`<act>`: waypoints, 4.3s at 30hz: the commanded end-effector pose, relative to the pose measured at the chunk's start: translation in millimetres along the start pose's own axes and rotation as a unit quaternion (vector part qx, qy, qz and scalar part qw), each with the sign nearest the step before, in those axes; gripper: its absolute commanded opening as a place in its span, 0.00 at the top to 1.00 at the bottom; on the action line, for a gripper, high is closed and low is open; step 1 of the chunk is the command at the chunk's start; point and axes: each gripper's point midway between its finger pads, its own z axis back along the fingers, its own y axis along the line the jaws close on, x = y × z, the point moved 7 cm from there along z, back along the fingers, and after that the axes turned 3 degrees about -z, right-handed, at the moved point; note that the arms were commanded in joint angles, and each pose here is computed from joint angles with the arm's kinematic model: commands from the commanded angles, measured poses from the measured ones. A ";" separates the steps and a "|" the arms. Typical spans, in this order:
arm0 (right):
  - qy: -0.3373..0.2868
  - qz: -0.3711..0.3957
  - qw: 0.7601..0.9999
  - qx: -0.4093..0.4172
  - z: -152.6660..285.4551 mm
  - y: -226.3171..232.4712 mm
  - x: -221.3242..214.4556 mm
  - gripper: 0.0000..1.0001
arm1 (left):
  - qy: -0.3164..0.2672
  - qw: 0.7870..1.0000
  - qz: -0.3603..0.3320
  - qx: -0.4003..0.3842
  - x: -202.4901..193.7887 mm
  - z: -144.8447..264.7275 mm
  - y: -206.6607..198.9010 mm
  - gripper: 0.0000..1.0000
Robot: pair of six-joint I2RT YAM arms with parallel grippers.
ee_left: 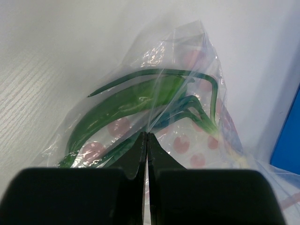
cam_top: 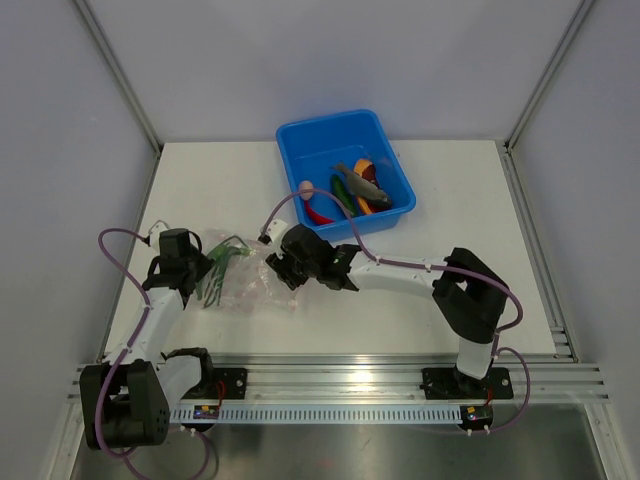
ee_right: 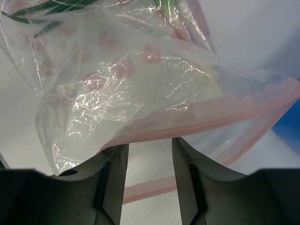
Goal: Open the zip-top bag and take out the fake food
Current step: Pick up the fake vegetable from the zipper food storage bag.
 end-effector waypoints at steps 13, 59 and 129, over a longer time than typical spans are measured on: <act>-0.037 0.036 0.998 -0.025 -12.7 -12.7 2.2 0.52 | -0.012 1.000 -0.009 -0.011 9.0 0.0 -5.6 1.00; -0.016 0.032 0.998 0.058 -27.1 -18.3 -3.5 0.48 | -0.088 0.994 0.044 0.045 44.6 -23.1 -14.2 0.07; -0.213 0.113 0.970 -0.036 -47.0 -30.2 -10.2 0.30 | -0.036 0.985 -0.045 -0.165 42.9 32.5 -78.6 1.00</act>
